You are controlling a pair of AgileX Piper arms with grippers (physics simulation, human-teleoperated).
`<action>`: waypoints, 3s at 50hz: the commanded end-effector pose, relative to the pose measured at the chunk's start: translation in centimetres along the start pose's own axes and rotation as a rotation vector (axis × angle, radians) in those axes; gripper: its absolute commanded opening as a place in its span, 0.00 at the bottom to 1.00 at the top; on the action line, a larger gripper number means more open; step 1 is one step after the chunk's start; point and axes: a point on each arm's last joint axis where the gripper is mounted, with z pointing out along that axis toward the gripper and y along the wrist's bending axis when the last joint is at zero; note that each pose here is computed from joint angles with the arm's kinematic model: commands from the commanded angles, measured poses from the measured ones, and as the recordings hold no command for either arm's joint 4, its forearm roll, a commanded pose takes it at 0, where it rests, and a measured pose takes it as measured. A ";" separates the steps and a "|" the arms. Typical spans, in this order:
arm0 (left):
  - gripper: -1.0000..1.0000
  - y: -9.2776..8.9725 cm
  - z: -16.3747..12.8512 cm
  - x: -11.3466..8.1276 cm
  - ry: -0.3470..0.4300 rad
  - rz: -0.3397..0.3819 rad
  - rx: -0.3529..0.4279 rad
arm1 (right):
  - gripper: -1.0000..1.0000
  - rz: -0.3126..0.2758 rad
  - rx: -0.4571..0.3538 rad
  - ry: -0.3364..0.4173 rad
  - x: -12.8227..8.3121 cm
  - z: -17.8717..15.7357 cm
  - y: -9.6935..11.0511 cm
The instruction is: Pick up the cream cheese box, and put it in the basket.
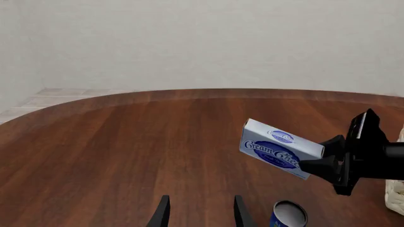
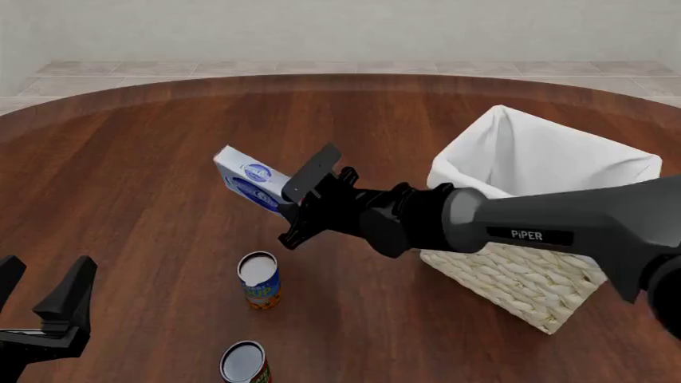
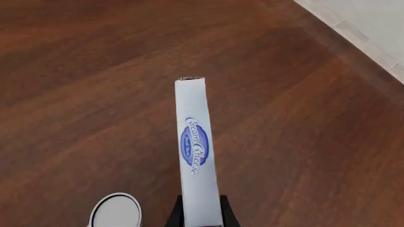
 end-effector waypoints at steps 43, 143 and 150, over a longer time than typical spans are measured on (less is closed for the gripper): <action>1.00 0.0 0.1 0.0 0.005 -0.010 0.001 | 0.00 0.003 0.009 -0.134 -3.9 -8.5 0.0; 1.00 0.1 0.0 0.0 0.001 -0.011 -0.008 | 0.00 0.039 0.155 -0.194 -4.7 -18.0 -4.5; 1.00 0.1 0.0 0.0 0.002 -0.011 -0.008 | 0.00 0.047 0.178 -0.199 -4.7 -18.7 -5.1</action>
